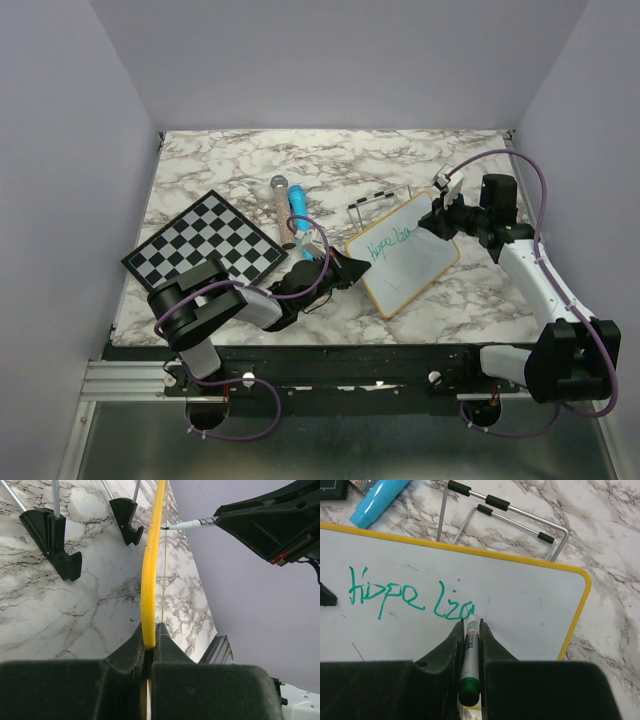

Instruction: Write a sentence on the whiteboard

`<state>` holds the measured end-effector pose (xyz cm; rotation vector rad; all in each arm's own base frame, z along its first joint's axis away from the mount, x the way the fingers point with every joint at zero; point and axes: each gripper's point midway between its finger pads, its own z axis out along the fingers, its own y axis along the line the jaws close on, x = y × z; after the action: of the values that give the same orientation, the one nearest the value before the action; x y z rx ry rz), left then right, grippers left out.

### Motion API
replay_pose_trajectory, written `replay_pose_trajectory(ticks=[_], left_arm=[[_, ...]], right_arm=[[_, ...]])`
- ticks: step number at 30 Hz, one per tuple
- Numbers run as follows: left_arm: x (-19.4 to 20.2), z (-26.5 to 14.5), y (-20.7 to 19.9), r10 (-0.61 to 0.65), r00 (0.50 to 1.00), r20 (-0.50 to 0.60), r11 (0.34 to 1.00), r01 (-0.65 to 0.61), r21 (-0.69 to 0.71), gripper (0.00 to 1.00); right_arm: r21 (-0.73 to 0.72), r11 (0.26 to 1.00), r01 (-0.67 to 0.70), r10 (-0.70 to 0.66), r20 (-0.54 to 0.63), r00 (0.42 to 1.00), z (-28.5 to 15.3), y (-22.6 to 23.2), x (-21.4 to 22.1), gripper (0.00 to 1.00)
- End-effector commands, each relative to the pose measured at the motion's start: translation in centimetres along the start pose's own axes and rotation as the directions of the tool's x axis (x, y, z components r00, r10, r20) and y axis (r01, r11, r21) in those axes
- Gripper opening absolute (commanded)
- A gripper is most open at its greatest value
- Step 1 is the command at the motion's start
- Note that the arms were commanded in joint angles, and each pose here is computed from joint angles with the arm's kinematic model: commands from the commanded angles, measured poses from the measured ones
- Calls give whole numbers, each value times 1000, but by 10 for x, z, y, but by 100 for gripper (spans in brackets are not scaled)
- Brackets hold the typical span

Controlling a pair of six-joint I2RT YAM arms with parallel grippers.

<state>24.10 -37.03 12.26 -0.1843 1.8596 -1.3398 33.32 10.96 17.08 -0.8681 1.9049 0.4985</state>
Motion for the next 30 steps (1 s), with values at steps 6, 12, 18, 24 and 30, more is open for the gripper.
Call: replay_pose_trajectory(ticks=[6, 12, 18, 24, 30], left_arm=[[9, -2, 1, 35, 999, -37, 999, -34, 14, 0], [9, -1, 2, 37, 999, -36, 999, -36, 12, 0], [8, 0, 0, 38, 999, -36, 999, -37, 15, 0], [9, 1, 0, 38, 999, -38, 999, -38, 12, 0], [9, 0, 1, 38, 999, -39, 999, -38, 11, 0]], right_arm=[[-37, 999, 1, -3, -69, 998, -8, 14, 20, 1], [-69, 998, -11, 5, -92, 996, -9, 22, 28, 1], [-121, 992, -31, 20, -89, 996, -8, 34, 28, 1], [-157, 987, -44, 39, -33, 999, -10, 41, 4, 0], [-21, 999, -39, 40, 71, 997, -19, 15, -34, 1]])
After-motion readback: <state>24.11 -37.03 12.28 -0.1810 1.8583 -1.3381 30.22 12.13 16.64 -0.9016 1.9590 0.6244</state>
